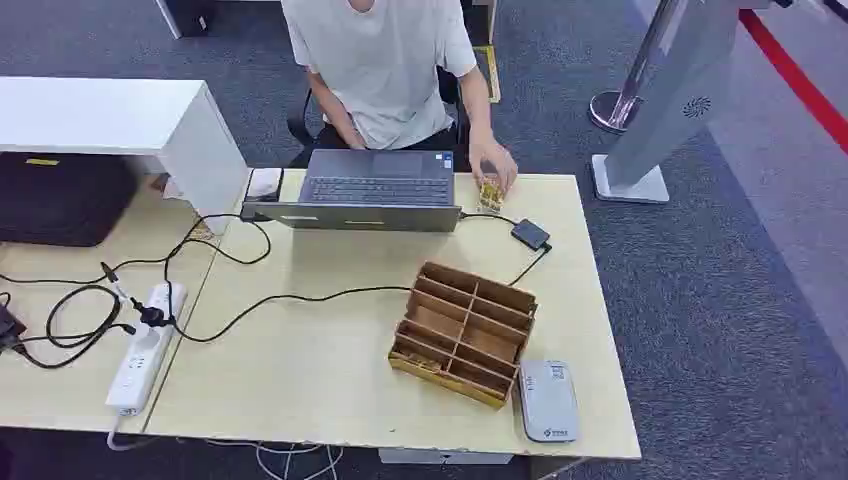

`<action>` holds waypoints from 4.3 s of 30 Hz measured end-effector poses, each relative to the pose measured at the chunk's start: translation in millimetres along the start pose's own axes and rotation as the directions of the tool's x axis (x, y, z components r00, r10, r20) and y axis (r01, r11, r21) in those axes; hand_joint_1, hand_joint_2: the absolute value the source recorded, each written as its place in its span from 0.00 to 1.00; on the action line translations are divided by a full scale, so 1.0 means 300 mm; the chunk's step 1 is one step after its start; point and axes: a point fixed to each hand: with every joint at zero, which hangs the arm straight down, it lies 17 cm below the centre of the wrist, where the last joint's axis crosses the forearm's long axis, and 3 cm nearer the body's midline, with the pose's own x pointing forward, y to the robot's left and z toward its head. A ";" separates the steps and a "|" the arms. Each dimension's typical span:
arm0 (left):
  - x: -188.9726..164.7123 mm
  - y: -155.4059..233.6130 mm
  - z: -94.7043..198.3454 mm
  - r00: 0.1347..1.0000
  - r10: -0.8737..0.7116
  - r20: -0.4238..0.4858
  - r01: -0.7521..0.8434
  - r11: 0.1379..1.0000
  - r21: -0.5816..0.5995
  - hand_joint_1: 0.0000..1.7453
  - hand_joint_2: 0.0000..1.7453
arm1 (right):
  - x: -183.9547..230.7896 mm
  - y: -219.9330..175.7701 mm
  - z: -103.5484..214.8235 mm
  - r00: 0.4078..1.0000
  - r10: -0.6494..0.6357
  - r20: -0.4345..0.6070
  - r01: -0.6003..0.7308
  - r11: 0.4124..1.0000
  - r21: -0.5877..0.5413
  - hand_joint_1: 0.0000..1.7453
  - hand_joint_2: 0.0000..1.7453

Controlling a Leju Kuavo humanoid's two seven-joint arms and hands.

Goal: Pass the card to the sensor for recognition and then transmit it.

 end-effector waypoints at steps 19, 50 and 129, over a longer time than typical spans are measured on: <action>0.025 0.009 0.002 0.997 -0.051 0.049 0.054 0.997 -0.050 0.00 1.00 | -0.547 -1.651 -0.328 0.988 0.058 -0.146 -0.123 0.863 -0.491 0.00 1.00; 0.235 -0.041 0.051 0.878 -0.248 0.410 0.276 0.961 -0.010 0.00 1.00 | 0.798 -2.489 0.204 0.803 0.504 0.317 0.100 0.412 -0.906 0.00 1.00; 0.160 -0.160 0.063 0.916 -0.208 0.343 0.276 0.947 -0.162 0.00 1.00 | 1.342 -1.304 0.263 0.328 0.484 0.811 0.227 0.793 -0.565 1.00 1.00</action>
